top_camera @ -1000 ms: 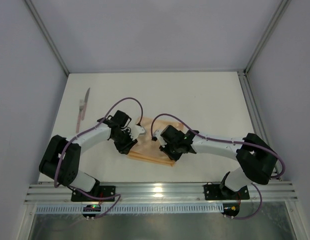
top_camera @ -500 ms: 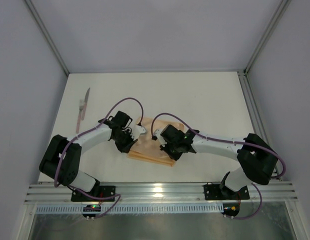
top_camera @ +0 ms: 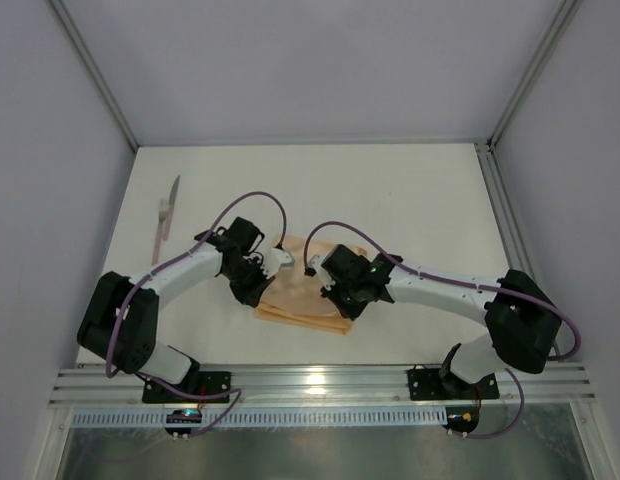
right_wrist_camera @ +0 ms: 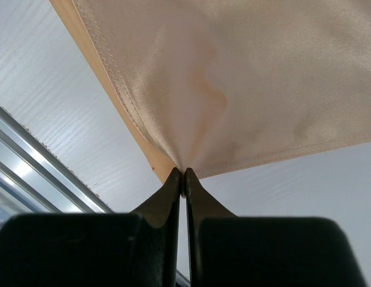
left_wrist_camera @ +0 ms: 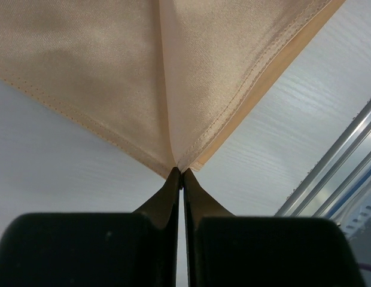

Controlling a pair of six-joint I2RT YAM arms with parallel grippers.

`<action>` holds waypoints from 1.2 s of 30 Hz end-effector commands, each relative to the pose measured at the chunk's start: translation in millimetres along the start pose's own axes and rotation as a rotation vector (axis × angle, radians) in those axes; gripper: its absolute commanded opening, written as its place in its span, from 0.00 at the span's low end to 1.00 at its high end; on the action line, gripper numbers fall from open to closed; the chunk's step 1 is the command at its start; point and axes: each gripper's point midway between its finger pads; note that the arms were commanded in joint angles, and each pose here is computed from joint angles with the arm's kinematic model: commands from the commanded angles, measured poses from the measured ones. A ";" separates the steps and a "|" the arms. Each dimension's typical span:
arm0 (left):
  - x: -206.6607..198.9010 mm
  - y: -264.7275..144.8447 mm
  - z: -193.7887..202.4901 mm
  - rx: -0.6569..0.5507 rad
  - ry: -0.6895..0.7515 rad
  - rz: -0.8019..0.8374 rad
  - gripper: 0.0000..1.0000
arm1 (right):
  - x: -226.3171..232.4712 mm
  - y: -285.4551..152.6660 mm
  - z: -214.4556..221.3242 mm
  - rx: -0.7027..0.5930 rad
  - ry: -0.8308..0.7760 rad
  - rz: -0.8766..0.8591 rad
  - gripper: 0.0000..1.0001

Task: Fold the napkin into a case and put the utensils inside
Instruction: Smooth out the upper triangle-folded napkin at the center of the board.

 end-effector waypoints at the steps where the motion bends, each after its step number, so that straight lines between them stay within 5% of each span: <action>1: -11.0 -14.0 -2.8 -0.007 0.041 0.033 0.00 | 11.3 -19.9 -3.4 -0.006 0.041 -0.040 0.05; 24: -25.9 10.6 29.2 0.074 0.142 0.052 0.01 | 22.5 19.8 48.1 0.242 0.201 -0.073 0.09; 30: -33.0 8.2 26.7 0.053 0.156 0.085 0.09 | 21.3 9.1 37.2 0.173 0.183 -0.070 0.28; 36: -36.1 -6.6 14.7 0.016 0.167 0.079 0.23 | 24.1 -14.3 11.3 0.037 0.152 -0.094 0.36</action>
Point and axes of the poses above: each gripper's point midway between its finger pads, its own y axis out along the fingers, its own x axis along the line the jaws close on, z = x × y, and after that the axes turned 5 degrees about y, right-handed
